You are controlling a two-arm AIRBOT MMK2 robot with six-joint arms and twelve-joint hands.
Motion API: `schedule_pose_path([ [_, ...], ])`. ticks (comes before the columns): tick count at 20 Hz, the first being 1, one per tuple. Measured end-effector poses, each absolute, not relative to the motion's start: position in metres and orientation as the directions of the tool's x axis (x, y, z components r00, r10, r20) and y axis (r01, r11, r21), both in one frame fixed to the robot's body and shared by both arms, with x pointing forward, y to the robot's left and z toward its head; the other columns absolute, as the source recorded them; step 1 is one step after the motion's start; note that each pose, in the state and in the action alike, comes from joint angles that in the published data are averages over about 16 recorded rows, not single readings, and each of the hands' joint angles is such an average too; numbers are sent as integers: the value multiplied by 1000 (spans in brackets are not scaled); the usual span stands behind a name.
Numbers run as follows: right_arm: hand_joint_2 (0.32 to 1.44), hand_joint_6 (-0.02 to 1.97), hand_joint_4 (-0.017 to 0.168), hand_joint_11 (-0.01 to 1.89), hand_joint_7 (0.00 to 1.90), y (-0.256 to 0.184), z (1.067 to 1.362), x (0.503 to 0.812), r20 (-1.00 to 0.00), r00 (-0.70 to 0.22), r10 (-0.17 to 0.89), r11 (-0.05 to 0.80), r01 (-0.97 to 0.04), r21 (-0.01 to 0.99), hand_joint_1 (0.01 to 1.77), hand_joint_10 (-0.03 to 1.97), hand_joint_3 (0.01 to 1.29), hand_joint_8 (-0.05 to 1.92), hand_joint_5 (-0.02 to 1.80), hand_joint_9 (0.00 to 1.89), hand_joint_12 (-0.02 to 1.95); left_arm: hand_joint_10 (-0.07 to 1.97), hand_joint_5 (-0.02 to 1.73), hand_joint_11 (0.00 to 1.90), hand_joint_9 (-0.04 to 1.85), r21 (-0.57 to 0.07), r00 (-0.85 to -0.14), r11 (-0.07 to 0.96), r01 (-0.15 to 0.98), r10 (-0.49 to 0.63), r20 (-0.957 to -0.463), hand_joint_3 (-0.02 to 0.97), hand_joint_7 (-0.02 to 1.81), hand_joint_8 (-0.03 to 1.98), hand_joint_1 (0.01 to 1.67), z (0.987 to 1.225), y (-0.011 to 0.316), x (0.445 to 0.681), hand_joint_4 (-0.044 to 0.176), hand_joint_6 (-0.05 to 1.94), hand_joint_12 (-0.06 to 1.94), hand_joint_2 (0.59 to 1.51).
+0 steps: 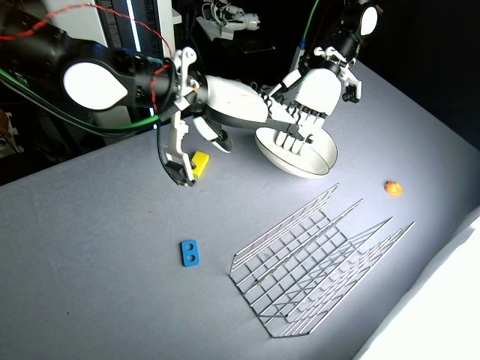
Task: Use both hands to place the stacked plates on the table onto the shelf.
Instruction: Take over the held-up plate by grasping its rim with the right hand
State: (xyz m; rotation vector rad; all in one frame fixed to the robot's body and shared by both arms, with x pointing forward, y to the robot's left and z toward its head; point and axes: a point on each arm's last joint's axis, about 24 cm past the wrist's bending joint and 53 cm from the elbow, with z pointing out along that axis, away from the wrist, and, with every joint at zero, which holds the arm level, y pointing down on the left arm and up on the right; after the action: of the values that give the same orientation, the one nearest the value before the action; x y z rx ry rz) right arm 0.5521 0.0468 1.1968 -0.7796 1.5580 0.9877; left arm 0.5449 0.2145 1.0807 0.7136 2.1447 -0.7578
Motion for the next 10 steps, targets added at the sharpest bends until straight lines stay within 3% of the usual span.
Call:
schedule_pose_path([
  [10,1027,21,2,12,41,75,1174,573,-988,-148,-41,435,-893,116,1153,5,20,13,38,42,439,8,-4,17,19,-301,-582,678,671,229,-781,14,-3,-16,14,1080,213,546,-11,-36,6,1105],
])
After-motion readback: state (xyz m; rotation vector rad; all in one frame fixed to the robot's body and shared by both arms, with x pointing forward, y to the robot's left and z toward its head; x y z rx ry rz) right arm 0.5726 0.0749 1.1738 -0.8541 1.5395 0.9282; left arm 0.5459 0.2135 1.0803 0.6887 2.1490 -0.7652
